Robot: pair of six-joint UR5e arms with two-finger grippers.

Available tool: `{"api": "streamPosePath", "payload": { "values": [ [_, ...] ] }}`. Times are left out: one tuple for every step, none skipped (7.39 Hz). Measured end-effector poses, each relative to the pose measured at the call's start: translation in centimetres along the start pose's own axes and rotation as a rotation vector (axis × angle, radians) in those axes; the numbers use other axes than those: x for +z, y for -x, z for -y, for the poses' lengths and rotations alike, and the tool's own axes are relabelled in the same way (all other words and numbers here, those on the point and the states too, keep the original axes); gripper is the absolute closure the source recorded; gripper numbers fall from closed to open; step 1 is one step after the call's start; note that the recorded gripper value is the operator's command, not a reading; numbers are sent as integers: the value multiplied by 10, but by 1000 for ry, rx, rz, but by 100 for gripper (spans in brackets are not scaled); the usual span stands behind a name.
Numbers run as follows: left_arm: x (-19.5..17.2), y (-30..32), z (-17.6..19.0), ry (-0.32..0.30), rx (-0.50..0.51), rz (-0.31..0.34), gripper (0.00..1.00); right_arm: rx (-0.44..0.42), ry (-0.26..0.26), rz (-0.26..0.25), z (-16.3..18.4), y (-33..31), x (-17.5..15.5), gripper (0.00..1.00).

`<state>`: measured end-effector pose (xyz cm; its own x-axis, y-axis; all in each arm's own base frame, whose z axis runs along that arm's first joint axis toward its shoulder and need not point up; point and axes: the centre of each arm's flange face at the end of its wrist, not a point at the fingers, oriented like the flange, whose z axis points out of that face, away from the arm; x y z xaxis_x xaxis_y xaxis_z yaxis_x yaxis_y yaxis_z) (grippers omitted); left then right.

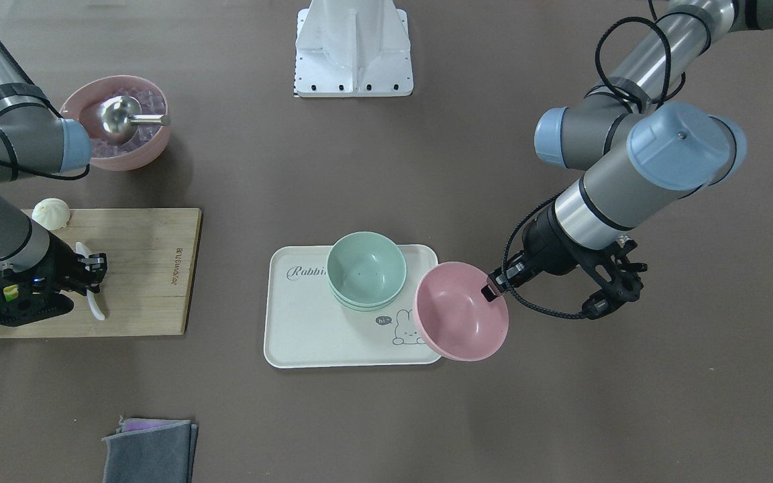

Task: Stack pink bowl on green and place spoon
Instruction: 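Carry pink bowl over green bowls with left gripper while right lifts spoon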

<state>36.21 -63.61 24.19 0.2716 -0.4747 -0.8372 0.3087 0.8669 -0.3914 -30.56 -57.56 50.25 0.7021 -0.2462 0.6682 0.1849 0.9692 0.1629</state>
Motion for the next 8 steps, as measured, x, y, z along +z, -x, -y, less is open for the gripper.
{"api": "streamPosePath", "payload": {
  "values": [
    [-2, -3, -2, 0, 2, -5, 100, 12, -14, 14, 4, -7, -12, 100],
    [-5, -10, -5, 1, 1, -15, 100, 31, -24, 46, 10, -17, -29, 100],
    [-7, -19, -11, 5, -7, -25, 100, 47, -35, 81, 14, -26, -48, 100],
    [-5, -27, -18, 7, -9, -32, 100, 54, -45, 104, 16, -28, -63, 100],
    [1, -33, -25, -4, -9, -43, 100, 56, -54, 118, 17, -27, -73, 100],
    [14, -35, -35, -20, -11, -65, 100, 56, -62, 126, 18, -24, -80, 100],
    [32, -37, -49, -34, -14, -96, 100, 53, -70, 132, 20, -20, -86, 100],
    [48, -40, -66, -38, -21, -121, 100, 52, -77, 136, 22, -15, -90, 100]
  ]
}}
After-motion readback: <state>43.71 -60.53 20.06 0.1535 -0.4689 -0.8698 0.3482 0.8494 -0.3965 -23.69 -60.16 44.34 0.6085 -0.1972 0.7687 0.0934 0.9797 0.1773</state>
